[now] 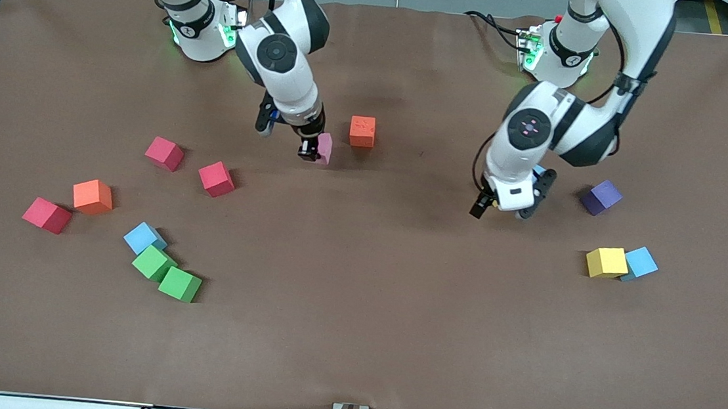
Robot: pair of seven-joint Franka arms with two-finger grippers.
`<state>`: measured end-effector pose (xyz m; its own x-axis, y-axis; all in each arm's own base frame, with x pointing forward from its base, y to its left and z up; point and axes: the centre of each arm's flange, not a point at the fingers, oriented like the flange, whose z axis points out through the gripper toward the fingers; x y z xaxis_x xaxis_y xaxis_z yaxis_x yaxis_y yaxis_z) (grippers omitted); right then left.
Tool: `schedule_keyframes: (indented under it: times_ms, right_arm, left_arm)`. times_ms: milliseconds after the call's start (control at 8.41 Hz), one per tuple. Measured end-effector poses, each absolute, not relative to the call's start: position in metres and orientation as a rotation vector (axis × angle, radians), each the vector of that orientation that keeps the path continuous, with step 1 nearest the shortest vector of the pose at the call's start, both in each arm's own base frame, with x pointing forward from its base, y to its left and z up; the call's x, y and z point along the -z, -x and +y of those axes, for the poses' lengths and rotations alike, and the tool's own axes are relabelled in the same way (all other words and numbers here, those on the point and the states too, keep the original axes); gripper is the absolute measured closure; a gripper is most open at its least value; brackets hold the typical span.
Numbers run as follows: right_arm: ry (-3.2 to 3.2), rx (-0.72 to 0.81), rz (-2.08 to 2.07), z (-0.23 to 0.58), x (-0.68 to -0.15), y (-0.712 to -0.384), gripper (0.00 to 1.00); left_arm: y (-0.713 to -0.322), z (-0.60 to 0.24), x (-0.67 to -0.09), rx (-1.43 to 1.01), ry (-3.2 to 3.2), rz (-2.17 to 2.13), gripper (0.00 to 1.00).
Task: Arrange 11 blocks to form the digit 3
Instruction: 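Set lavender beside orange with the right gripper while the left gripper reaches yellow, then grasp the yellow cube next to the blue cube with the left gripper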
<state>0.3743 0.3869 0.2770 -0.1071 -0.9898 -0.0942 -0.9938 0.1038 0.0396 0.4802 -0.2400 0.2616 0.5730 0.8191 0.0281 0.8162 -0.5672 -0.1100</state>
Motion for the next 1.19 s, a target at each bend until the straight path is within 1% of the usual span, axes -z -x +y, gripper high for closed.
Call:
schedule_keyframes:
  times_ms: [357, 713, 1189]
  right_arm:
    - [2.085, -0.143, 2.313, 0.396, -0.270, -0.354, 0.44]
    - [2.105, -0.142, 2.272, 0.413, -0.268, -0.333, 0.44]
    - [2.114, -0.137, 2.279, 0.419, -0.257, -0.312, 0.44]
  left_arm:
    - [-0.463, -0.219, -0.236, -0.099, 2.667, -1.354, 0.00]
    - [-0.444, -0.216, -0.216, -0.089, 2.706, -1.347, 0.00]
    - [-0.438, -0.205, -0.226, -0.064, 2.746, -1.285, 0.00]
